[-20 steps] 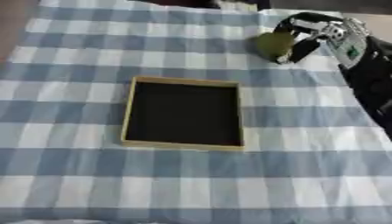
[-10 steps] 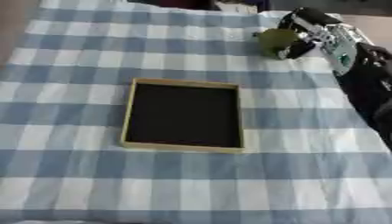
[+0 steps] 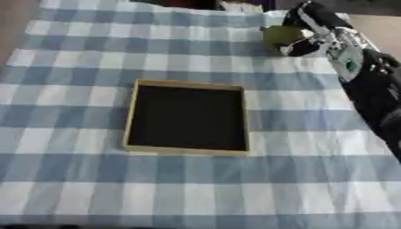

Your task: Pick up objects on the table and place them in the box.

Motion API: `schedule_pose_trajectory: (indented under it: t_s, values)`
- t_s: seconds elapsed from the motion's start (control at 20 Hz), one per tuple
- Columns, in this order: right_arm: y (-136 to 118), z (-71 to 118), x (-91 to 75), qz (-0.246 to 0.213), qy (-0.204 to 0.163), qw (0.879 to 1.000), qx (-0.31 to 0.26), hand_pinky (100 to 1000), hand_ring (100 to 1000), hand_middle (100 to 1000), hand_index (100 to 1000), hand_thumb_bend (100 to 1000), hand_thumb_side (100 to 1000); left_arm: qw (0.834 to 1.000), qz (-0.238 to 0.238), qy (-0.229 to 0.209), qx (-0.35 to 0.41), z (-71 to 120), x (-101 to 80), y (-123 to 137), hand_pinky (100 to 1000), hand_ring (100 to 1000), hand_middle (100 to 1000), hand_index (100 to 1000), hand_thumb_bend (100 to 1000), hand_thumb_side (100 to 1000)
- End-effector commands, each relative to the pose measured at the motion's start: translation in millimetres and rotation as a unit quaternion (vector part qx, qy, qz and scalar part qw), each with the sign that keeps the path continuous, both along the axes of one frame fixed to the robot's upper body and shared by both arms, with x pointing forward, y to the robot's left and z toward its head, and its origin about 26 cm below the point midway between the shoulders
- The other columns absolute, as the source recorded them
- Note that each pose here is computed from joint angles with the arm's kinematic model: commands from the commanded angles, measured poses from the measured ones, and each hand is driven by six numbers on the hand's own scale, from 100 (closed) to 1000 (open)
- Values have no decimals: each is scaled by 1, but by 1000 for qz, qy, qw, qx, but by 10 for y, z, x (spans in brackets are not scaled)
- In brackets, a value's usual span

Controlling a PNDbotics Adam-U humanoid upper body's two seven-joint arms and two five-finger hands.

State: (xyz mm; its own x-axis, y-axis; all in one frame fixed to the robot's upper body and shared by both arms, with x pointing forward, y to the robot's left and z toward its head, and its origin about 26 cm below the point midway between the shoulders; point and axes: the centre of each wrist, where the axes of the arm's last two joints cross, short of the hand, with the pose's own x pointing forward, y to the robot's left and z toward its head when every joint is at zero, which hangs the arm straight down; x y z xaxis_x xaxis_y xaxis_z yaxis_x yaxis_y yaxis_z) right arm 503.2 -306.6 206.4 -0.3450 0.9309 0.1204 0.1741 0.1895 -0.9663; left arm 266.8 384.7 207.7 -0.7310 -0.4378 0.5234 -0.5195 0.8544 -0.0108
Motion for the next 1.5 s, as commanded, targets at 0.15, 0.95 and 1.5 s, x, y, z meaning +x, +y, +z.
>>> schedule_pose_trajectory:
  t_s: [0.15, 0.95, 1.5]
  values:
    - [-106, 552, -120, 34, -74, 997, -18, 600, 526, 447, 532, 329, 100, 1000, -1, -15, 16, 115, -25, -3, 658, 529, 730, 834, 100, 522]
    - [948, 1257, -789, 322, -90, 935, -122, 611, 536, 462, 549, 290, 100, 1000, -5, -14, 22, 138, -18, -10, 658, 532, 728, 833, 100, 516]
    - [1703, 839, -870, 444, 31, 887, -125, 618, 541, 464, 550, 223, 100, 1000, -8, -13, 21, 131, -14, -19, 657, 533, 729, 833, 100, 517]
